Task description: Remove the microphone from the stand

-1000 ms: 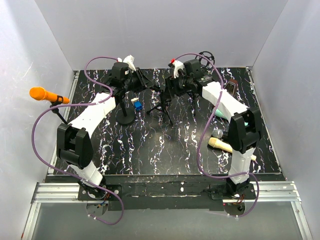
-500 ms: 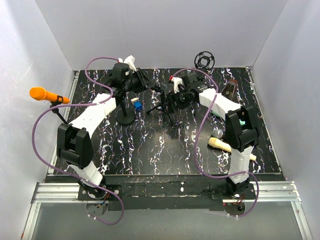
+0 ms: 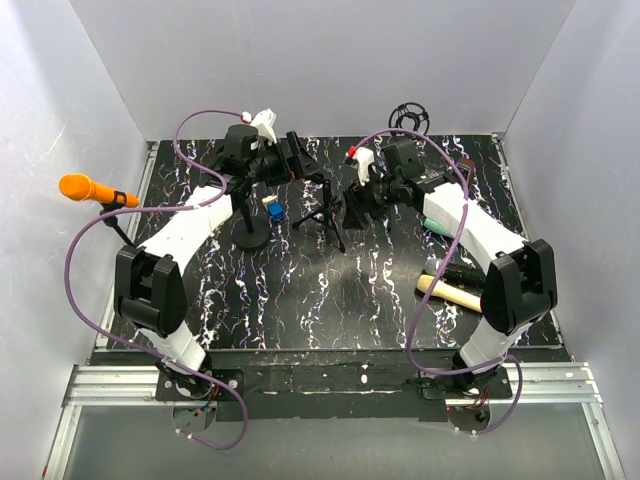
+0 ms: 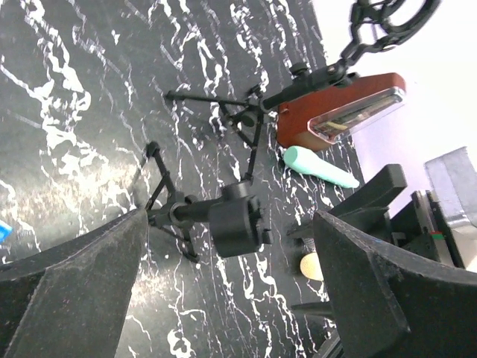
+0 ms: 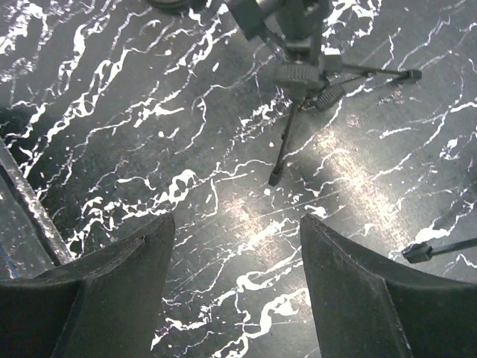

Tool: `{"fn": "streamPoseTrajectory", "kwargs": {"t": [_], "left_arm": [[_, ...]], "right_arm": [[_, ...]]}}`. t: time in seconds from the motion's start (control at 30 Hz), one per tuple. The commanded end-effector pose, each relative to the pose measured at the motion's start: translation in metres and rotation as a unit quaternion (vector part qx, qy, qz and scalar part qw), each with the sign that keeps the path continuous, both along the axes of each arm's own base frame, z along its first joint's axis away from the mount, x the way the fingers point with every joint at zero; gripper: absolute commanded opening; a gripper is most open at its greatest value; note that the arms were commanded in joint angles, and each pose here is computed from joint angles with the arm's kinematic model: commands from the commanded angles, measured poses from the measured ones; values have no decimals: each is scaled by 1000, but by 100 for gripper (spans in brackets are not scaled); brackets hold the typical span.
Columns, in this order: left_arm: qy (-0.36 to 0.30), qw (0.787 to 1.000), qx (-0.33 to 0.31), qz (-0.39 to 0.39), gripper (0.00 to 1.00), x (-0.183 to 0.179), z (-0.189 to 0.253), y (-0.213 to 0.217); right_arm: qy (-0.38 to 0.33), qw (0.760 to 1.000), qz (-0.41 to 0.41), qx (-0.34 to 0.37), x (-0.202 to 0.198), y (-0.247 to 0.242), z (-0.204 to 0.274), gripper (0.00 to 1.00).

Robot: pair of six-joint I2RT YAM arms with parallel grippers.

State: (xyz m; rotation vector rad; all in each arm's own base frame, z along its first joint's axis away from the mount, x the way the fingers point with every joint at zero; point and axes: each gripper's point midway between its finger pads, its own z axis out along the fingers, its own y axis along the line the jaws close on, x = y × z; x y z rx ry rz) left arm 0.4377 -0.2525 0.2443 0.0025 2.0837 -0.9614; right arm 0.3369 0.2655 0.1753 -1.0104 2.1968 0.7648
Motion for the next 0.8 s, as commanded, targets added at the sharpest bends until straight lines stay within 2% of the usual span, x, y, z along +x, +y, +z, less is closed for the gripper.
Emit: {"fn": "streamPoseTrajectory", "kwargs": {"t": [0.0,0.17,0.27,0.47,0.6,0.7,0.77], "left_arm": [[-121,992,0,-40,93,-6,80,-2],[-190,981,17,-46,94,-9,121,11],[-215,975,18,-47,93,-12,141,21],[-224,974,21,-33,93,-14,152,41],[-238,970,32,-37,93,-20,158,45],[-241,969,37,-36,93,-22,159,48],[-240,970,38,-32,93,-22,157,50]], "right_arm": [[-24,998,20,51,4,16,34,75],[-88,992,16,86,38,33,85,75],[-111,989,17,96,57,43,97,75],[-113,989,34,87,81,58,79,77],[-105,990,49,77,84,61,61,74],[-92,991,55,74,83,62,47,67],[-82,992,64,76,80,65,40,54]]}}
